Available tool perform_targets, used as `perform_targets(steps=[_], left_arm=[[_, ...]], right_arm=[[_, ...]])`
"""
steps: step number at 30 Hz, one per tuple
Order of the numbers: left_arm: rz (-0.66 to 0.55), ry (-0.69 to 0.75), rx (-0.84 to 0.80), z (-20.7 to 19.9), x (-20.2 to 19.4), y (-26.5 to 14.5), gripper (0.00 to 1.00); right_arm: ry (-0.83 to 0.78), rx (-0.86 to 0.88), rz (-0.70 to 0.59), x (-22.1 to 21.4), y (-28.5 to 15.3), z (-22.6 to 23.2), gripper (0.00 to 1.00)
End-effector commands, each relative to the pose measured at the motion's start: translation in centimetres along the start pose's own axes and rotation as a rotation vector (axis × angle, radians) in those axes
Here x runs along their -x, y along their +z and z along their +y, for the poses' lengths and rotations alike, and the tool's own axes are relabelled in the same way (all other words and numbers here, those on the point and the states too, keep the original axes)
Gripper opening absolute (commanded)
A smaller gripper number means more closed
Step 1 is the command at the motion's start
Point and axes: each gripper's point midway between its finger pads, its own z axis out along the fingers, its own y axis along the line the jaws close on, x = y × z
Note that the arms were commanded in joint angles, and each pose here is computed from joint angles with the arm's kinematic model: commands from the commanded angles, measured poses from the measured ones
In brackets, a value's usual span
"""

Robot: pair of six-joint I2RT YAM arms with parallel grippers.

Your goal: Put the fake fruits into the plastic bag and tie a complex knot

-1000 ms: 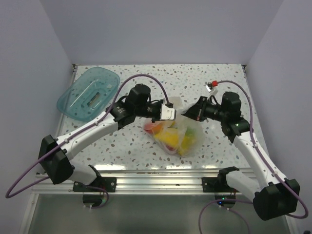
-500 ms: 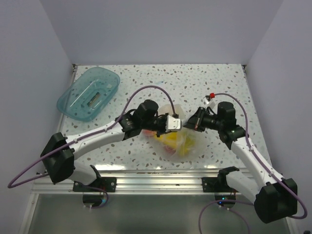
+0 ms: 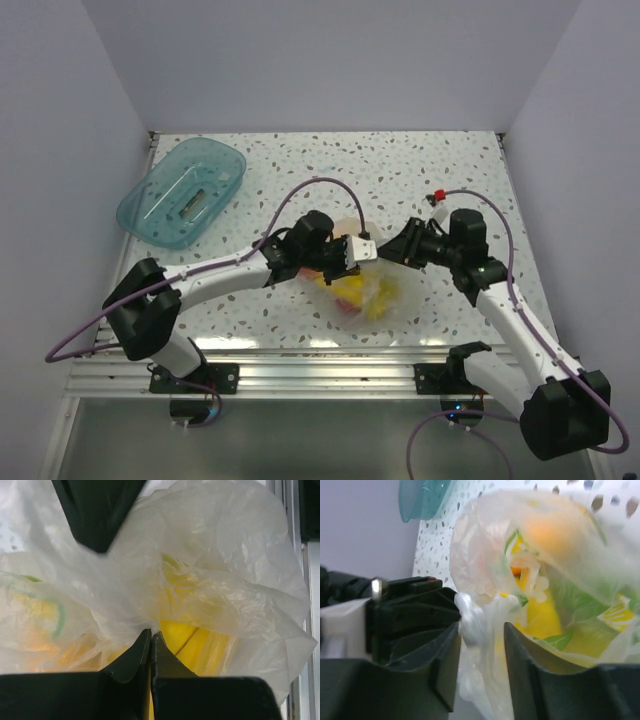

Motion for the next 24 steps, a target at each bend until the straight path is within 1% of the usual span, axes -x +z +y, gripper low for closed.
perform_targets(steps=[1, 2, 3, 4, 6, 9, 11, 14, 15, 16, 17, 20, 21, 23, 24], left_arm=[[0.107, -0.118, -0.091, -0.8, -2.1, -1.9, 0.0], [0.107, -0.124, -0.107, -1.0, -1.8, -2.5, 0.0], [0.082, -0.1, -0.134, -1.0, -1.1, -3.0, 0.0], [0.06, -0.074, -0.133, -0.9, 0.1, -3.6, 0.0], [0.04, -0.061, -0.155, -1.3, 1.3, -4.2, 0.0], [0.019, -0.05, -0.164, -1.3, 2.8, -4.9, 0.0], [0.018, -0.056, -0.161, -1.2, 3.3, -5.2, 0.0], [-0.008, -0.041, -0.16, -1.1, 4.4, -5.6, 0.0], [-0.012, -0.037, -0.17, -1.2, 4.4, -5.7, 0.0], [-0.013, -0.033, -0.168, -1.3, 4.5, -5.8, 0.0], [-0.012, -0.031, -0.163, -1.2, 4.5, -5.8, 0.0], [0.003, -0.043, -0.145, -0.7, 4.2, -5.9, 0.0], [0.002, -0.041, -0.134, -0.3, 4.3, -6.0, 0.0], [-0.01, -0.048, -0.099, 0.9, 4.6, -6.5, 0.0], [-0.024, -0.043, -0.076, 1.7, 5.4, -6.8, 0.0]], right_arm=[[-0.313, 0.043, -0.146, 4.3, -2.3, 3.7, 0.46], [-0.331, 0.027, -0.145, 4.3, -2.5, 3.4, 0.53], [-0.345, 0.008, -0.141, 4.3, -2.6, 3.1, 0.57], [-0.374, -0.001, -0.14, 4.3, -2.6, 2.8, 0.66], [-0.405, -0.003, -0.15, 4.7, -2.6, 2.9, 0.72], [-0.434, 0.037, -0.132, 5.0, -2.0, 3.6, 0.85], [-0.46, 0.065, -0.12, 5.2, -1.6, 4.3, 0.88], [-0.514, 0.075, -0.098, 4.8, -0.9, 4.2, 0.88], [-0.522, 0.077, -0.094, 4.7, -0.7, 4.1, 0.86], [-0.539, 0.095, -0.085, 4.5, -0.6, 4.2, 0.81], [-0.55, 0.105, -0.091, 4.7, -0.4, 4.3, 0.61], [-0.563, 0.13, -0.094, 4.8, -0.6, 5.0, 0.39], [-0.566, 0.135, -0.09, 4.7, -0.7, 5.2, 0.26], [-0.586, 0.147, -0.083, 4.7, -1.1, 5.7, 0.11], [-0.582, 0.138, -0.076, 4.4, -1.3, 5.6, 0.0]])
